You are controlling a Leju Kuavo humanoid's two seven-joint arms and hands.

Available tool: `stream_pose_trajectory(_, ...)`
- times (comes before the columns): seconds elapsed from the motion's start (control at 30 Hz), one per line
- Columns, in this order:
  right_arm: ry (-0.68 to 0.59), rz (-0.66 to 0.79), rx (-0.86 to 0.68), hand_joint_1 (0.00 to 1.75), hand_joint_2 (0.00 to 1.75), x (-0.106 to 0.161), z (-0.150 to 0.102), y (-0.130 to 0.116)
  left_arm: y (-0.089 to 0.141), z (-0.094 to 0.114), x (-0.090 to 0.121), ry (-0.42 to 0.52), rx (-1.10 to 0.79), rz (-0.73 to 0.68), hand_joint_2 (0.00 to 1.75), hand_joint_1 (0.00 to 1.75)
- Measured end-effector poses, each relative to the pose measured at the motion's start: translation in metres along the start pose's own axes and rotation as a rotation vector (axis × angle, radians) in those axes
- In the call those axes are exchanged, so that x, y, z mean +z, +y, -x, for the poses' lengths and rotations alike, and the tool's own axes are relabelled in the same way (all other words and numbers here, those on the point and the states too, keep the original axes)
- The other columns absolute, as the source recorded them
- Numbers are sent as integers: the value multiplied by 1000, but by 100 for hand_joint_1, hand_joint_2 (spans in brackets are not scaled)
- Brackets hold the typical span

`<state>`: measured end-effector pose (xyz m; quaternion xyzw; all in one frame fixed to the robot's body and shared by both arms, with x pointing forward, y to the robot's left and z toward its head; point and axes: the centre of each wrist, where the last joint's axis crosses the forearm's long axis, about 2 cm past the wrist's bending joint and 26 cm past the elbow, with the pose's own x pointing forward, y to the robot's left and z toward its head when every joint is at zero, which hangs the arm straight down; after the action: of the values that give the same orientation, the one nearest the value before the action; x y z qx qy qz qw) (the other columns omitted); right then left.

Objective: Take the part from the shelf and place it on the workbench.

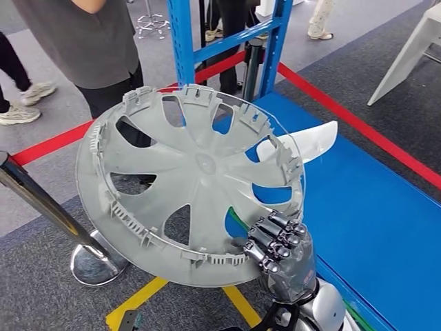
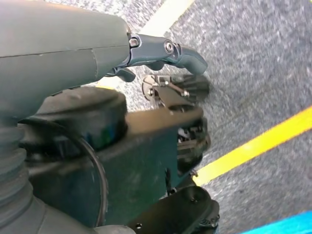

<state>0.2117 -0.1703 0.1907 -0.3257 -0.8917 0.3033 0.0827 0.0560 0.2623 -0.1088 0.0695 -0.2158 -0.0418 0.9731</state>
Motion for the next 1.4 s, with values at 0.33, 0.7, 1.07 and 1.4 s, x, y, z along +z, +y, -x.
stream_pose_trajectory(0.33,-11,13,-1,175,175,2,3,-3,-2,-2,0,-8,-12,1,175,0)
stream_pose_trajectory(0.7,-2,18,7,175,175,3,5,-5,0,-5,-1,-17,-1,-8,175,0)
stream_pose_trajectory(1.07,11,16,7,175,175,6,5,-6,0,-5,-1,-16,0,-12,175,0)
stream_pose_trajectory(1.4,9,17,11,175,175,5,4,-7,0,-3,-1,-15,-6,-8,175,0)
